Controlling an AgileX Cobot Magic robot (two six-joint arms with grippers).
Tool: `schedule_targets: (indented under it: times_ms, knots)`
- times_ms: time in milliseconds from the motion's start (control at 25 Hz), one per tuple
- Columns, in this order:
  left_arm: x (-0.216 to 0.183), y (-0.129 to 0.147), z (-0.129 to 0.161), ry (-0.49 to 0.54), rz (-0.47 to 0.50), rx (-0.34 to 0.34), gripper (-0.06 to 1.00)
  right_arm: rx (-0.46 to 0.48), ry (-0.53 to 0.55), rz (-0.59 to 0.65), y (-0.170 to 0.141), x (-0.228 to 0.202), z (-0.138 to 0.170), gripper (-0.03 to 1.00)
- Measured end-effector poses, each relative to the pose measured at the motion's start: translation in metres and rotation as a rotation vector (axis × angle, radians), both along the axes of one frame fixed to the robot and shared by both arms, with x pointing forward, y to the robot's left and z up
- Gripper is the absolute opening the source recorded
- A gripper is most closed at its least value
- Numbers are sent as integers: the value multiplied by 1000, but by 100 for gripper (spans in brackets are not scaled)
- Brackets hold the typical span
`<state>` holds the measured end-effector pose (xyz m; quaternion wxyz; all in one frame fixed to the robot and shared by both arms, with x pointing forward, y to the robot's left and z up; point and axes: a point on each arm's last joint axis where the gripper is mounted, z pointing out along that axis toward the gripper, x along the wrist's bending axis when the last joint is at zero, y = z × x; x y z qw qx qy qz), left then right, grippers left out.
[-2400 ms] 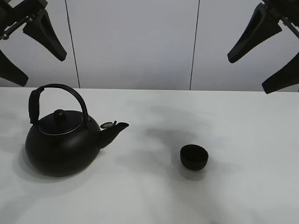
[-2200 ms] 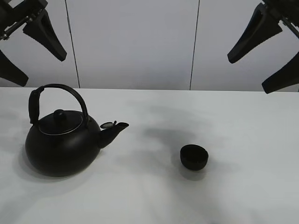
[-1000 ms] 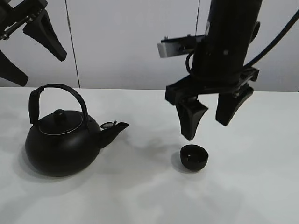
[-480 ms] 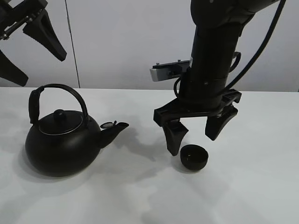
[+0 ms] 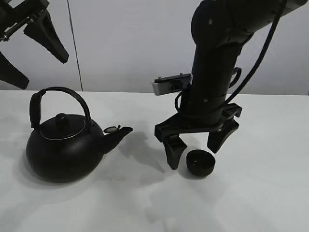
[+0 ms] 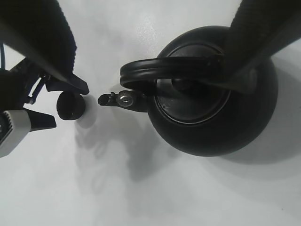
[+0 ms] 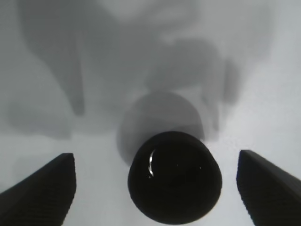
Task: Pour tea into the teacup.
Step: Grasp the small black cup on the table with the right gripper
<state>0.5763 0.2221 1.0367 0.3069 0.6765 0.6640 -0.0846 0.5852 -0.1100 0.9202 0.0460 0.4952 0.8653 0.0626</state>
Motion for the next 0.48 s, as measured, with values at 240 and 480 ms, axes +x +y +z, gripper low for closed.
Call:
schedule_targets:
  times_ms: [240, 480]
  knots:
    - [0, 0, 0, 0, 0, 0, 62, -5, 39, -10, 2, 0, -16, 63]
    - [0, 0, 0, -1, 1, 0, 62, -3, 36, -13, 2, 1, -16, 40]
